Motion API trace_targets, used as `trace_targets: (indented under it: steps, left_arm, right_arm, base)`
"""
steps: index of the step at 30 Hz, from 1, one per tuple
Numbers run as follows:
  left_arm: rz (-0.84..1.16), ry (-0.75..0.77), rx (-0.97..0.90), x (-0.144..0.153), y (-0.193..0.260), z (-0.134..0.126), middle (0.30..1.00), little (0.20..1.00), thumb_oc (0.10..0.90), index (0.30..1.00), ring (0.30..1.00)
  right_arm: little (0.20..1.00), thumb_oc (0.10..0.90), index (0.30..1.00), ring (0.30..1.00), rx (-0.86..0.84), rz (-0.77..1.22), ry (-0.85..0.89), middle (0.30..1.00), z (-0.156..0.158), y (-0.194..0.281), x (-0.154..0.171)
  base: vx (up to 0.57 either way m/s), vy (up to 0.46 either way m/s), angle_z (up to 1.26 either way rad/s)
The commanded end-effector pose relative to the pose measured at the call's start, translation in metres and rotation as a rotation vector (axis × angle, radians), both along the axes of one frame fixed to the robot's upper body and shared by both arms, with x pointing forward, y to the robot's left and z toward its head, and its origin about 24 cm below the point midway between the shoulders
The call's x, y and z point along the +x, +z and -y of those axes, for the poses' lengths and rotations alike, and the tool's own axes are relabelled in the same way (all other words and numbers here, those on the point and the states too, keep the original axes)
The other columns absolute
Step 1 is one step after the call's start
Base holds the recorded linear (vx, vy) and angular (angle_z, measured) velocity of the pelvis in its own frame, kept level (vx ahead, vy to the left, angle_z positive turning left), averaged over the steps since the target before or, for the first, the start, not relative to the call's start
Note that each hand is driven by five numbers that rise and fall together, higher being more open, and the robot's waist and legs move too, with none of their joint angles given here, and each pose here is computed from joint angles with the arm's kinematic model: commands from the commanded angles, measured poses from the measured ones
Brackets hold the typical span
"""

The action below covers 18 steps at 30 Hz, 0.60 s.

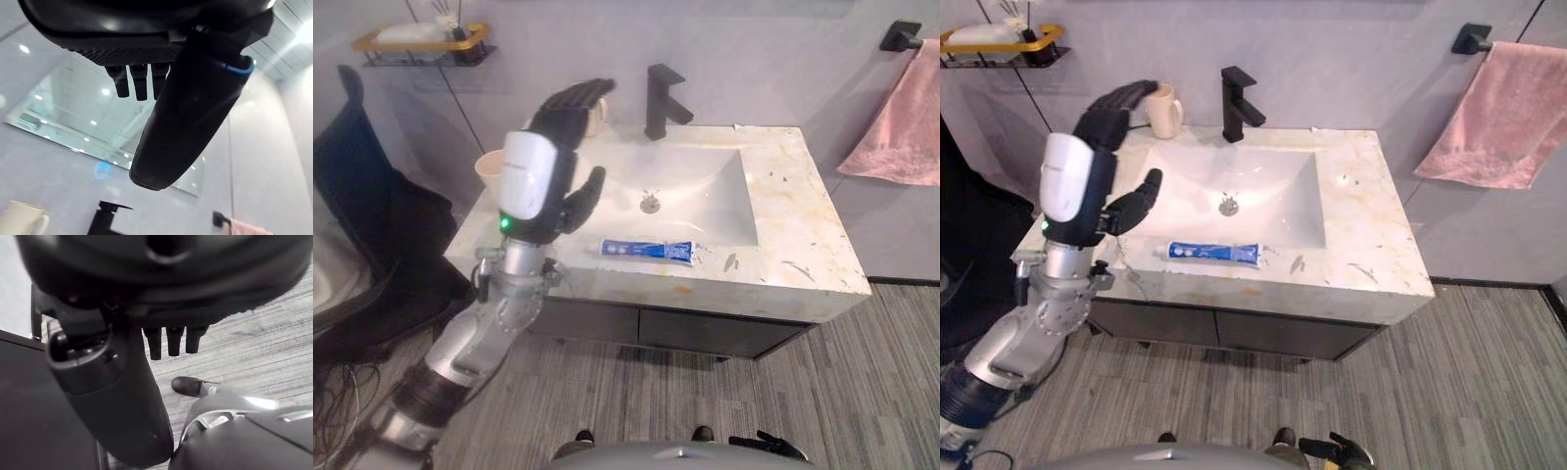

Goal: Organize the bathroom.

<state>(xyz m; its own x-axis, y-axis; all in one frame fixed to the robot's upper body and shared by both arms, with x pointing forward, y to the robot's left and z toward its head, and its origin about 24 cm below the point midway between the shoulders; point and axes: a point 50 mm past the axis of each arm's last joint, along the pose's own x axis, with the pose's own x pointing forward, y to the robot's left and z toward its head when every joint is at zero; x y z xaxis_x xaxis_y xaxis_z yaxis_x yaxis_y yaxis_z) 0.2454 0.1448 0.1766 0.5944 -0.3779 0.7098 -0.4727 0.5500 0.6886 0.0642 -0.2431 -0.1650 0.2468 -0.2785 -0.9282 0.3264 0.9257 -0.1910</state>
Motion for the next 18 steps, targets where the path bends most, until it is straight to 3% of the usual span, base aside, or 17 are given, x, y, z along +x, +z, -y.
trace_targets:
  steps: [1,11,18]
  left_arm:
    - [0.147,-0.080,0.068,-0.004,0.051,0.017,0.900,0.900,0.800,0.900,0.900]
    - [-0.279,-0.063,0.230,0.024,0.049,0.019,0.900,0.900,0.800,0.900,0.900]
    - [-0.568,0.079,0.239,0.060,0.045,-0.015,0.900,0.900,0.800,0.900,0.900]
  right_arm:
    - [0.900,0.800,0.900,0.900,0.001,-0.001,0.053,0.900,-0.004,0.000,0.010]
    - [0.900,0.800,0.900,0.900,-0.017,0.003,0.060,0.900,0.006,0.004,0.019]
    - [0.900,0.800,0.900,0.900,-0.026,-0.011,0.066,0.900,0.011,0.006,0.020]
  base:
    - [0.00,0.000,0.00]
    - [0.00,0.002,-0.01]
    - [0.00,0.004,-0.01]
